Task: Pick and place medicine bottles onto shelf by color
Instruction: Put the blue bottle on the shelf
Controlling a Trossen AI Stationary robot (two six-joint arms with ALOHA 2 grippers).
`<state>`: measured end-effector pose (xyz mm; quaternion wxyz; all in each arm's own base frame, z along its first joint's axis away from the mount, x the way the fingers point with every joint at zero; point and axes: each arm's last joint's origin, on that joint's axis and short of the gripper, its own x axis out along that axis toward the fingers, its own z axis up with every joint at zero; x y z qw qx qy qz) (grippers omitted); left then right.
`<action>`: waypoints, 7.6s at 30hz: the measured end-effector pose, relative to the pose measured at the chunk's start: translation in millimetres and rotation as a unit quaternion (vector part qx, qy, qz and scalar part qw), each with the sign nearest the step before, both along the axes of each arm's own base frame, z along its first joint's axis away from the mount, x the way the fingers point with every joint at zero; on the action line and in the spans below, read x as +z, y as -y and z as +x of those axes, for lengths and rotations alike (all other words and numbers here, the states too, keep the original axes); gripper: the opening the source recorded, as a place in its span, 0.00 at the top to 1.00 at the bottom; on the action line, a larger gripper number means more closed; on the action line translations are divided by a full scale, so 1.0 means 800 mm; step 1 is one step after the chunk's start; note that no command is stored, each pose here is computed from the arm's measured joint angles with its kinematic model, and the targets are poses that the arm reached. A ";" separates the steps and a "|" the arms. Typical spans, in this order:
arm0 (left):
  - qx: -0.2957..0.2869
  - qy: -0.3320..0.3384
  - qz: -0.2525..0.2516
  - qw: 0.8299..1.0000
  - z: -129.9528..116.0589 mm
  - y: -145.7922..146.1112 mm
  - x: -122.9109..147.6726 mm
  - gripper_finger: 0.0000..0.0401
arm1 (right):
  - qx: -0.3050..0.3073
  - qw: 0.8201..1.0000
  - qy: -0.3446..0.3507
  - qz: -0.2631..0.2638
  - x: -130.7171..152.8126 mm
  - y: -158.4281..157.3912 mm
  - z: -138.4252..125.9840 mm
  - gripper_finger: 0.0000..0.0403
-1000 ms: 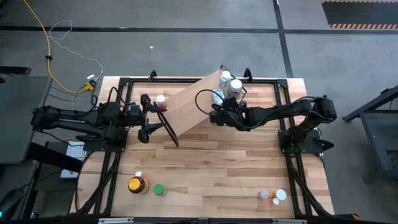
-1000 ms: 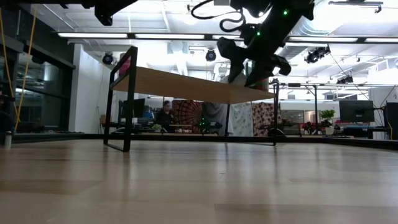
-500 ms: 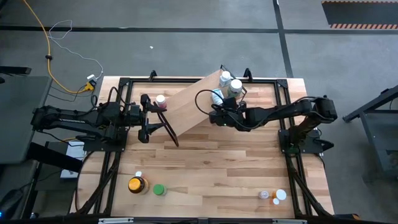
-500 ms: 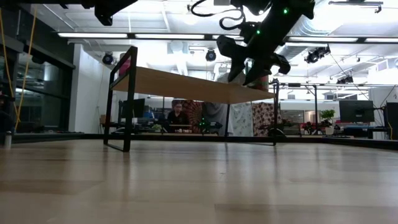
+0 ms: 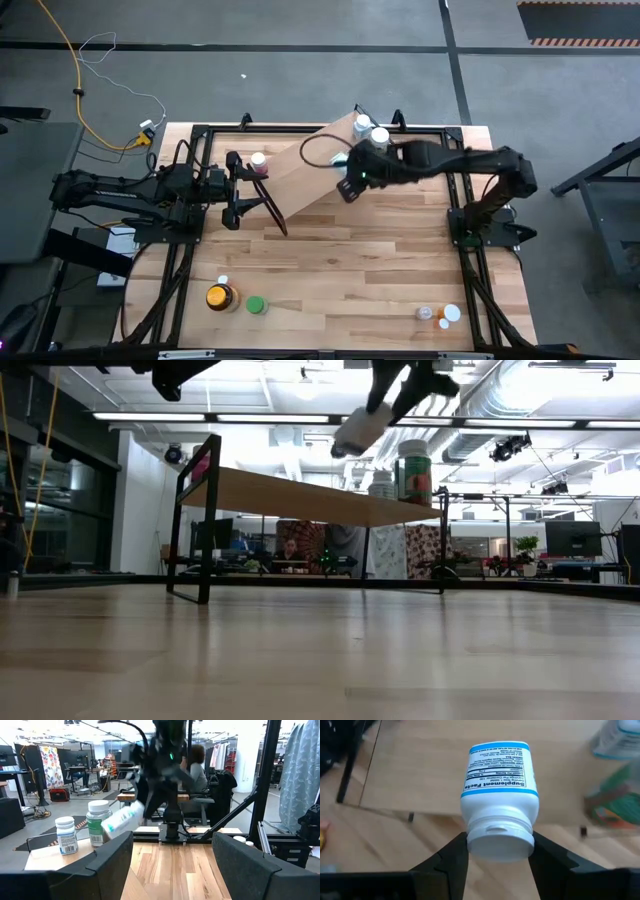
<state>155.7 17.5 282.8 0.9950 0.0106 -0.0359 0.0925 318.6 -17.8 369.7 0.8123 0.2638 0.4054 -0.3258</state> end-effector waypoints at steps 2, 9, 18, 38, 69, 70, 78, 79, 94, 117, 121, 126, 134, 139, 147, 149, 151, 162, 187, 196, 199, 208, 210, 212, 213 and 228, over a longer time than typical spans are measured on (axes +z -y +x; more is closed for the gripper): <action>0.000 0.002 0.000 1.000 0.000 0.000 0.000 0.35 | -0.001 0.999 -0.021 0.030 0.020 0.007 -0.003 0.59; 0.000 0.005 0.000 1.000 0.000 0.000 0.001 0.35 | 0.019 0.989 -0.073 0.131 0.044 0.043 0.022 0.59; 0.000 0.001 0.000 1.000 0.000 0.000 0.000 0.35 | 0.068 0.961 -0.080 0.255 0.000 0.098 0.067 0.57; -0.006 -0.002 -0.005 1.000 0.000 0.000 -0.001 0.35 | 0.009 0.968 -0.073 0.240 0.016 0.124 0.023 0.57; -0.013 0.003 -0.008 1.000 0.000 0.001 0.000 0.35 | -0.035 0.957 -0.122 0.261 -0.028 0.122 -0.035 0.57; -0.013 0.003 -0.008 1.000 0.000 0.001 0.000 0.35 | -0.037 0.957 -0.122 0.260 -0.028 0.123 -0.035 0.57; -0.013 0.003 -0.008 1.000 0.000 0.001 0.000 0.35 | -0.045 0.960 -0.127 0.246 -0.031 0.127 -0.034 0.57; -0.013 0.003 -0.008 1.000 0.000 0.001 0.000 0.35 | -0.045 0.960 -0.127 0.244 -0.031 0.127 -0.033 0.57; -0.013 0.002 -0.008 1.000 0.000 0.001 0.000 0.35 | -0.041 0.960 -0.129 0.246 -0.041 0.131 -0.023 0.57; -0.014 0.002 -0.008 1.000 0.000 0.001 0.000 0.35 | -0.006 0.977 -0.090 0.192 -0.019 0.132 -0.017 0.57; -0.014 0.002 -0.008 1.000 0.000 0.001 0.000 0.35 | -0.002 0.983 -0.074 0.170 -0.003 0.128 -0.015 0.57; -0.014 0.002 -0.008 1.000 0.000 0.001 0.000 0.35 | 0.029 0.983 -0.071 0.165 0.009 0.113 -0.013 0.57; -0.014 0.002 -0.008 1.000 0.000 0.001 0.000 0.35 | 0.205 0.967 -0.080 0.131 0.009 0.044 0.007 0.57; -0.041 0.002 -0.009 0.999 0.000 0.003 0.000 0.35 | 0.298 0.948 -0.082 0.077 0.010 -0.020 0.018 0.57; -0.064 -0.012 -0.020 0.998 0.010 0.005 -0.006 0.35 | 0.331 0.939 -0.095 -0.013 0.011 -0.094 0.013 0.57; -0.072 -0.014 -0.015 0.997 0.018 0.008 -0.008 0.35 | 0.332 0.939 -0.090 -0.024 0.011 -0.105 0.013 0.57; -0.083 -0.016 0.005 0.996 0.027 0.013 -0.011 0.35 | 0.331 0.939 -0.087 -0.029 0.012 -0.112 0.012 0.57; -0.114 -0.040 0.188 0.975 0.059 0.041 -0.030 0.35 | 0.299 0.950 -0.068 -0.052 -0.026 -0.125 0.001 0.57; 0.033 -0.155 0.398 0.904 0.138 0.075 -0.055 0.35 | 0.321 0.865 0.375 -0.093 -0.130 -0.116 -0.033 0.57; 0.024 -0.152 0.405 0.901 0.154 0.081 -0.057 0.35 | 0.321 0.872 0.358 -0.090 -0.144 -0.115 -0.023 0.57; 0.011 -0.143 0.406 0.903 0.154 0.084 -0.056 0.35 | 0.320 0.872 0.360 -0.089 -0.144 -0.114 -0.023 0.57; -0.013 -0.120 0.400 0.909 0.153 0.090 -0.054 0.35 | 0.322 0.870 0.363 -0.086 -0.143 -0.115 -0.023 0.57; -0.013 -0.118 0.398 0.910 0.153 0.090 -0.053 0.36 | 0.321 0.870 0.364 -0.085 -0.143 -0.115 -0.023 0.57; -0.013 -0.119 0.398 0.909 0.153 0.090 -0.053 0.39 | 0.321 0.870 0.365 -0.085 -0.142 -0.115 -0.023 0.57; -0.013 -0.119 0.398 0.909 0.153 0.091 -0.053 0.40 | 0.321 0.870 0.365 -0.085 -0.142 -0.115 -0.023 0.57; 0.046 -0.161 0.383 0.908 0.148 0.096 -0.057 0.63 | 0.327 0.868 0.352 -0.123 -0.139 -0.112 -0.026 0.52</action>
